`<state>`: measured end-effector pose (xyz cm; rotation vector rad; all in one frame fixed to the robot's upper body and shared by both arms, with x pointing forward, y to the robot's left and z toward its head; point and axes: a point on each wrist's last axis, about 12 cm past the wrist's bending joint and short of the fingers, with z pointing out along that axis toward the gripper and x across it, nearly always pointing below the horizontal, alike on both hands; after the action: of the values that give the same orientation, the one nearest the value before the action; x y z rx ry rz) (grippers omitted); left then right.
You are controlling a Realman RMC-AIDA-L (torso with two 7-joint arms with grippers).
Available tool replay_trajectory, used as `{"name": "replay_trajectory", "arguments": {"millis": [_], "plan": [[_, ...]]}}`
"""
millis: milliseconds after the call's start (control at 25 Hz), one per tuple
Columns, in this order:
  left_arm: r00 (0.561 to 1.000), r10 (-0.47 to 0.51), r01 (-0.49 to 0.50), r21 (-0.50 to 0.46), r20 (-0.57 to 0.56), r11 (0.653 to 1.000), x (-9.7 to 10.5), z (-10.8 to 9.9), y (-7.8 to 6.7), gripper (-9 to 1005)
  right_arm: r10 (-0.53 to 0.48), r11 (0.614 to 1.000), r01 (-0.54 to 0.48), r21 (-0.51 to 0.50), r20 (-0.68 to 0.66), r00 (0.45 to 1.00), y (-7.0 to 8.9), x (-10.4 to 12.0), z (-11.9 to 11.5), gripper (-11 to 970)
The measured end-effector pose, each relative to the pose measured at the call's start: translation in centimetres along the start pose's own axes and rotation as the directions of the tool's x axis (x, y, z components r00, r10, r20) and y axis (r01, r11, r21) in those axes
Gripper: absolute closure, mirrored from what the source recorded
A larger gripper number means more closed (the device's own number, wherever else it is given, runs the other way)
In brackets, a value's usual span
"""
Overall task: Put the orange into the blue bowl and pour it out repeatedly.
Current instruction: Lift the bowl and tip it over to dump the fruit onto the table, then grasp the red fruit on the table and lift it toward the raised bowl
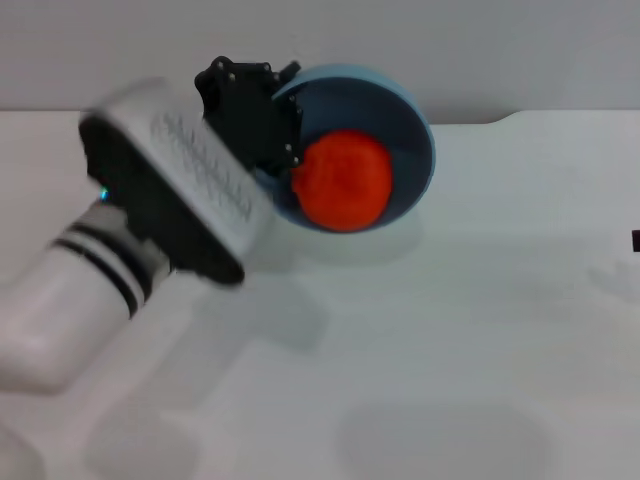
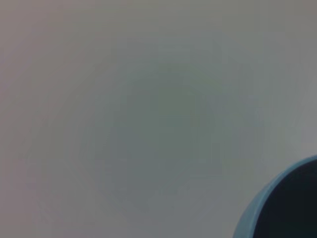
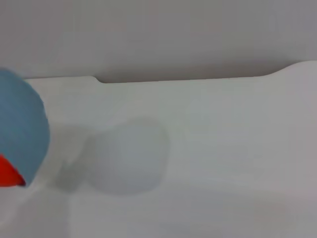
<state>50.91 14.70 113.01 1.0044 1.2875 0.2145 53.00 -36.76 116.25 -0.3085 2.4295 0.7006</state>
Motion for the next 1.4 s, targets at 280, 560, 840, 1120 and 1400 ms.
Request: {"name": "replay_trajectory", "arguments": {"millis": [280,560,840,1120,1400], "plan": [[0.937,0.316,-0.301,-0.117,0.146,0.947,1.1,-1.5,-4.2,998,0.018,1.000,-0.018,-0.011,-0.004,1.000,-0.2,0.4,0.3,539],[0.849,0.496,-0.459,-0.212,0.182,0.863,1.0,-2.7,-6.5,998,0.013,1.000,-0.014,-0.018,-0.007,1.000,-0.1,0.3,0.5,539],[0.961,0.260,-0.231,-0.234,0.100,0.944,0.7,-1.5,-4.8,998,-0.044,0.997,0.044,-0.063,0.006,0.999,0.5,0.1,0.9,538],[0.964,-0.244,0.242,-0.028,-0.104,0.970,1.1,1.1,-0.4,998,-0.178,0.951,0.218,-0.217,0.191,0.965,1.5,0.4,1.6,538],[0.722,-0.602,0.687,0.246,-0.341,0.684,2.8,2.0,3.5,998,-0.352,0.859,0.462,-0.222,0.399,0.847,2.0,1.6,1.5,539]]}}
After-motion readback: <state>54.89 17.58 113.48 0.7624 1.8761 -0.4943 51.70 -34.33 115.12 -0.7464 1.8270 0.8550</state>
